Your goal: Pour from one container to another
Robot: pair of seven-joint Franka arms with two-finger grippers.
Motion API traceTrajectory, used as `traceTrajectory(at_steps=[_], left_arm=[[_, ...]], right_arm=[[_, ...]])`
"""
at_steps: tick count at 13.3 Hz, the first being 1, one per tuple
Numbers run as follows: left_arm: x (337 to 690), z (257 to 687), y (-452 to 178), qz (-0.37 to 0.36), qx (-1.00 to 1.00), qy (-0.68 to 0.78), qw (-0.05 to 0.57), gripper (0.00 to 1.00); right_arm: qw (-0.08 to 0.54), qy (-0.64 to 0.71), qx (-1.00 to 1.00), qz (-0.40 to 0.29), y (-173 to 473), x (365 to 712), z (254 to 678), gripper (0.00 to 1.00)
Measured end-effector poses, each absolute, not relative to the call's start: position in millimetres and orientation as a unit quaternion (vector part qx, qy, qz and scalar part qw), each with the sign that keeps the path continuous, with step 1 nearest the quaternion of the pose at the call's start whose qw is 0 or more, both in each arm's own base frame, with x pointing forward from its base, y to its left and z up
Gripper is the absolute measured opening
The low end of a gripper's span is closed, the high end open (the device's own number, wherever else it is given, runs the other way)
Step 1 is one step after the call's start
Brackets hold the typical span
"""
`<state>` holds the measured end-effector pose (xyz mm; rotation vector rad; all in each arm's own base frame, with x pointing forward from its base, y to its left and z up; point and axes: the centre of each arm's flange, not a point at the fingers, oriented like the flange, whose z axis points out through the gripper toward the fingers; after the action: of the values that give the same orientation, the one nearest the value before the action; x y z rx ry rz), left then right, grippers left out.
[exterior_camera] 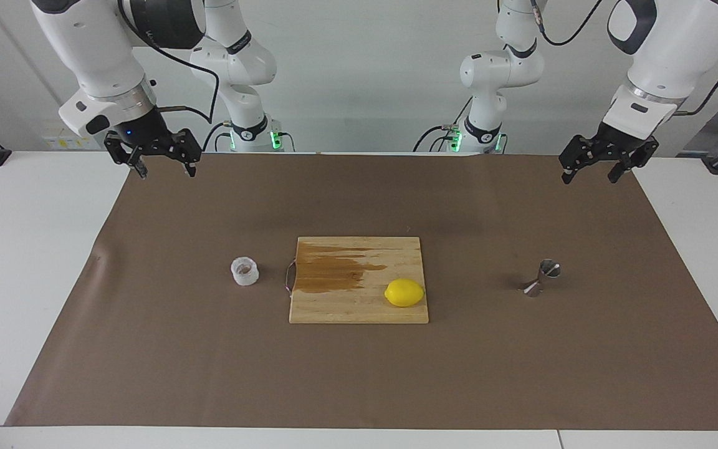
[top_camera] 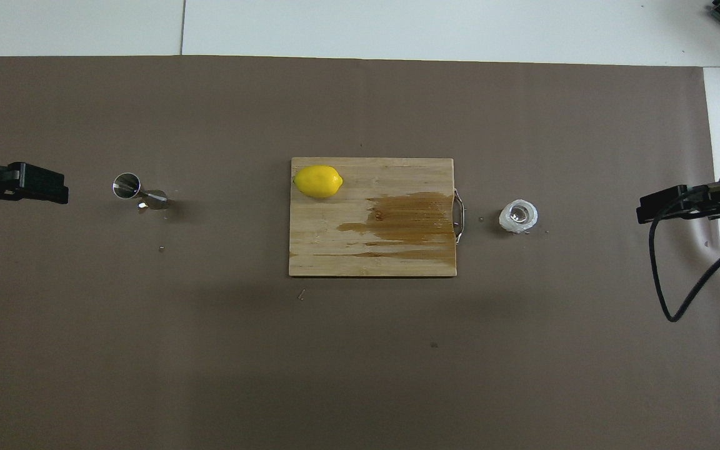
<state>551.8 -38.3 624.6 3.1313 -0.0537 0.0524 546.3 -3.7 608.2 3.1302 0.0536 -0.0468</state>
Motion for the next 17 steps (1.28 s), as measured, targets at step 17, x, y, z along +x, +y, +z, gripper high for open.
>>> traceTrajectory(at_steps=[17], left_arm=[[550.2, 624.9, -39.0, 0.016, 1.000, -0.018, 0.004, 1.00]], right_arm=[[0.005, 0.017, 1.000, -0.015, -3.7, 546.3, 608.2, 1.00]])
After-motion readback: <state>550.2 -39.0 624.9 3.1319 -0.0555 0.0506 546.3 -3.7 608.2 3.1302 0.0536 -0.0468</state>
